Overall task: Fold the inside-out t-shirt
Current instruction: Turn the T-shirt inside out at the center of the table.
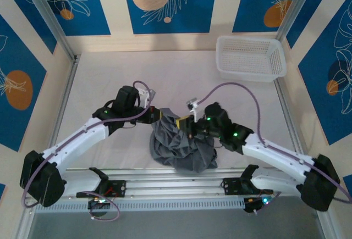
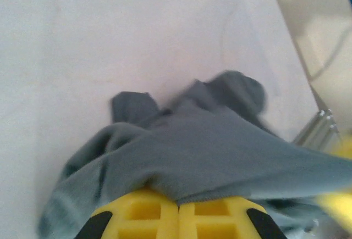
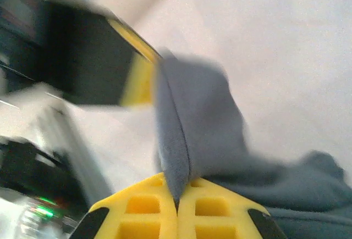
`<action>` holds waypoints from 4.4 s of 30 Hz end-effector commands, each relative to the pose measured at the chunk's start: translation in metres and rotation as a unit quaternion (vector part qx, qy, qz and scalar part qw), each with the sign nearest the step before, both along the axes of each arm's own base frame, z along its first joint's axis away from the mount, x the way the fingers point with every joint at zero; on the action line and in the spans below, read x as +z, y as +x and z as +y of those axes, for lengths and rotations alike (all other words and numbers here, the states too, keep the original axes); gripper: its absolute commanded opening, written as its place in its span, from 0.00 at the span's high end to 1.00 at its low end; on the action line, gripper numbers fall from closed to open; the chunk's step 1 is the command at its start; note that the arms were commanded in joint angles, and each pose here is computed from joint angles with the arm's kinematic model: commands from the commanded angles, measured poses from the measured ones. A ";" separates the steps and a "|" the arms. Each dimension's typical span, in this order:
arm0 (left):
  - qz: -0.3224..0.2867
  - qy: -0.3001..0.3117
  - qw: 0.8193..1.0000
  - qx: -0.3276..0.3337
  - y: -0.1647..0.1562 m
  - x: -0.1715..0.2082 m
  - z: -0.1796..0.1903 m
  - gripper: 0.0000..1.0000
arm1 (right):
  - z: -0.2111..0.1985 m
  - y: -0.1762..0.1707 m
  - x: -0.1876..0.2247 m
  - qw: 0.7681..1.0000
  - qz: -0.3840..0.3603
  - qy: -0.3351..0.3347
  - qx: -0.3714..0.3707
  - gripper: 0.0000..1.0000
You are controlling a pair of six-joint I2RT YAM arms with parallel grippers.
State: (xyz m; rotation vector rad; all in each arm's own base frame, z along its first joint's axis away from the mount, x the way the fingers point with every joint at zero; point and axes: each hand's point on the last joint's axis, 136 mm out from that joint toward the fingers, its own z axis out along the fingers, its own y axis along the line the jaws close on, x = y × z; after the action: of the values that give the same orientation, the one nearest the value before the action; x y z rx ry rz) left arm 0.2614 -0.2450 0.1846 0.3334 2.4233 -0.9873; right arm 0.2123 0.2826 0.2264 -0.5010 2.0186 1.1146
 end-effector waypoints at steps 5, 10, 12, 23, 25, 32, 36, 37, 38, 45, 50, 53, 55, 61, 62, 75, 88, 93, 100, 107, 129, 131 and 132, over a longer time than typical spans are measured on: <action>-0.009 0.002 1.000 0.005 0.003 0.000 0.010 0.70 | -0.004 -0.029 0.045 0.985 0.052 0.137 0.095 1.00; -0.041 0.018 0.999 0.007 -0.016 0.020 0.024 0.59 | -0.002 -0.024 0.031 0.985 0.066 0.133 0.091 1.00; -0.038 0.022 0.999 0.014 -0.030 0.022 0.028 0.60 | -0.002 -0.021 0.026 0.986 0.072 0.126 0.084 1.00; 0.040 -0.099 0.994 0.020 -0.062 0.004 -0.036 0.50 | -0.002 -0.010 0.019 0.987 0.084 0.119 0.063 1.00; 0.031 -0.095 0.995 0.032 -0.049 0.001 -0.041 0.44 | -0.001 -0.011 0.020 0.986 0.089 0.121 0.068 1.00; 0.040 -0.120 0.991 0.030 -0.022 -0.002 -0.075 0.74 | -0.007 -0.012 0.019 0.985 0.105 0.124 0.050 1.00; 0.044 -0.115 0.992 0.036 -0.022 0.000 -0.065 1.00 | -0.024 -0.004 0.014 0.982 0.128 0.139 0.014 1.00; 0.047 -0.123 0.991 0.032 -0.025 0.007 -0.063 1.00 | -0.030 0.001 0.009 0.980 0.138 0.140 -0.002 1.00; 0.047 -0.141 0.989 0.020 -0.029 0.022 -0.062 1.00 | -0.041 0.008 0.000 0.978 0.153 0.139 -0.030 1.00; -0.006 -0.292 0.956 -0.021 -0.066 0.142 -0.045 1.00 | -0.088 0.021 -0.079 0.979 0.159 0.105 -0.073 1.00; -0.007 -0.258 0.966 -0.023 -0.069 0.126 -0.041 1.00 | -0.082 0.008 -0.014 0.991 0.050 0.119 -0.042 0.69; -0.001 -0.240 0.970 -0.033 -0.068 0.117 -0.045 1.00 | -0.085 -0.002 0.020 0.991 -0.056 0.109 -0.057 0.64; -0.002 -0.242 0.970 -0.039 -0.067 0.117 -0.049 1.00 | -0.082 -0.011 0.033 0.986 -0.124 0.095 -0.055 0.64; -0.007 -0.237 0.970 -0.050 -0.065 0.121 -0.053 1.00 | -0.055 -0.031 0.009 0.946 -0.315 -0.068 0.015 0.58; -0.008 -0.235 0.971 -0.051 -0.065 0.122 -0.053 1.00 | -0.058 -0.024 -0.003 0.932 -0.345 -0.113 0.010 0.57; -0.009 -0.236 0.971 -0.042 -0.063 0.125 -0.051 1.00 | -0.019 -0.012 0.002 0.923 -0.364 -0.054 0.111 0.54; -0.019 -0.101 0.993 0.061 0.017 0.052 0.013 0.93 | -0.029 -0.037 0.052 0.980 -0.161 0.073 0.095 1.00; -0.072 -0.074 0.994 0.029 0.009 0.076 0.017 0.69 | -0.026 -0.028 0.061 0.987 -0.112 0.091 0.076 1.00; -0.156 -0.050 0.984 -0.068 -0.053 0.094 0.014 0.60 | -0.019 -0.004 0.067 0.993 -0.063 0.087 0.050 1.00; -0.151 -0.050 0.970 -0.184 -0.102 0.061 -0.043 0.61 | -0.012 0.004 0.065 0.994 -0.037 0.093 0.049 1.00; -0.105 0.078 0.981 -0.145 -0.055 -0.035 -0.058 0.90 | -0.022 0.014 0.064 0.995 -0.004 0.103 0.008 1.00; -0.100 0.103 0.980 -0.141 -0.053 -0.033 -0.052 1.00 | -0.029 0.024 0.057 0.995 0.010 0.093 -0.025 1.00; -0.104 0.094 0.981 -0.136 -0.053 -0.018 -0.050 1.00 | -0.036 0.032 0.047 0.995 0.024 0.074 -0.058 1.00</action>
State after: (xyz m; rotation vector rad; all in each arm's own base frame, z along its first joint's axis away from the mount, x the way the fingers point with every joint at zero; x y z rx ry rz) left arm 0.2002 -0.3097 0.1593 0.8502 2.2770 -0.9092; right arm 0.2271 0.2588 0.2668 -0.4076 1.9380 1.2797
